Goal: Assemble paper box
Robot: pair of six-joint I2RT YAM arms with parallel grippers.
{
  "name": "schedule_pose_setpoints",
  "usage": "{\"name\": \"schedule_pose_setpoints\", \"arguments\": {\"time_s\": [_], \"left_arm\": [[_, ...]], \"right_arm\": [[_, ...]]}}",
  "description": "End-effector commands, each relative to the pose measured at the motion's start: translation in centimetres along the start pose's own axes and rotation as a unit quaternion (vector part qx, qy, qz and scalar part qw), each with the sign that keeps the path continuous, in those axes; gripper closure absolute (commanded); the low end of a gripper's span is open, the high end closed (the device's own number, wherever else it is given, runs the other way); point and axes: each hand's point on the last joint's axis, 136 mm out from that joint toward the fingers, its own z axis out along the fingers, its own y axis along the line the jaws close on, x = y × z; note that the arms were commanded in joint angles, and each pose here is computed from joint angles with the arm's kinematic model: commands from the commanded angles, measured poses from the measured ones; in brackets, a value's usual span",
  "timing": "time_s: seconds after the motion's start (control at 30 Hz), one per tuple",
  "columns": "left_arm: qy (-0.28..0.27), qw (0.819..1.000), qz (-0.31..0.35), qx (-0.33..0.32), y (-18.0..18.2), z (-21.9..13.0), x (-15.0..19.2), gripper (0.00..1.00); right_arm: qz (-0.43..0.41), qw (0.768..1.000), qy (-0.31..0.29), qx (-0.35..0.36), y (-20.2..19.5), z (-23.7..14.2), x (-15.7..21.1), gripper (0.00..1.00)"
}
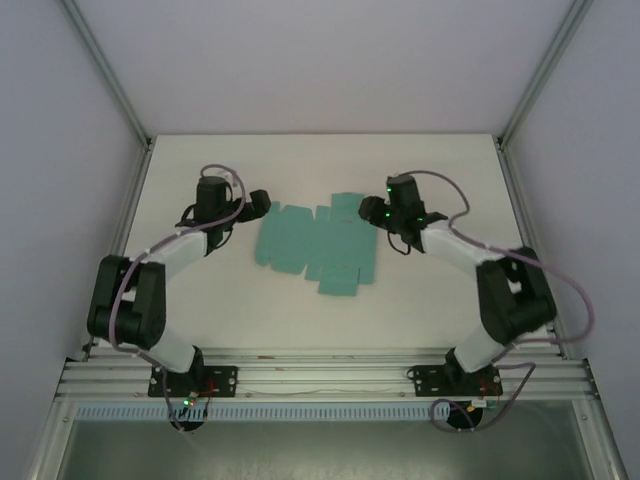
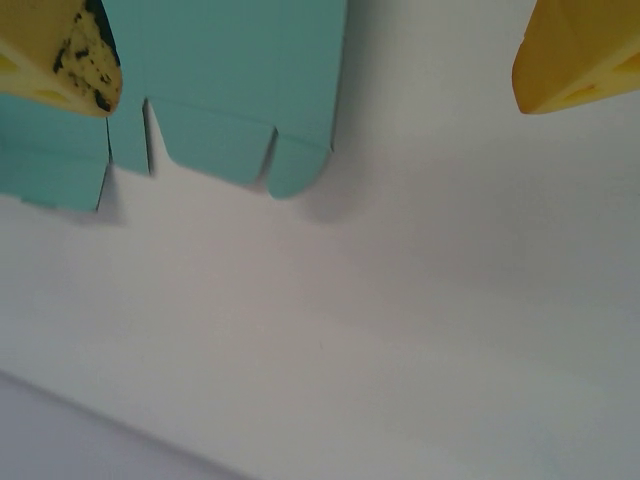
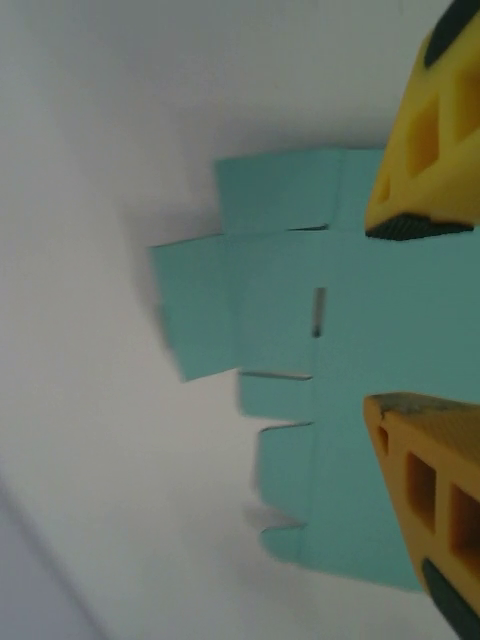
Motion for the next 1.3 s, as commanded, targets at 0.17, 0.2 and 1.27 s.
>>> {"name": "schedule_pose_setpoints", "arguments": {"time_s": [0.17,0.2,1.27], "left_arm": [[0.112,0.993,-0.01,0.048,-1.7,2.5,3.7,0.0],[0.12,0.991,-0.009,0.053,-1.8,2.6,4.1,0.0],[0.036,0.936,-0.052,0.346,-13.3,-7.8,-1.4,1.0]], "right_arm": [[0.042,0.988,0.11,0.099,-4.9,4.3,4.9,0.65],[0.042,0.986,0.114,0.11,-5.6,4.5,5.3,0.65],[-0.035,0.991,0.011,-0.13,0.1,-6.6,-1.9,0.14]]}}
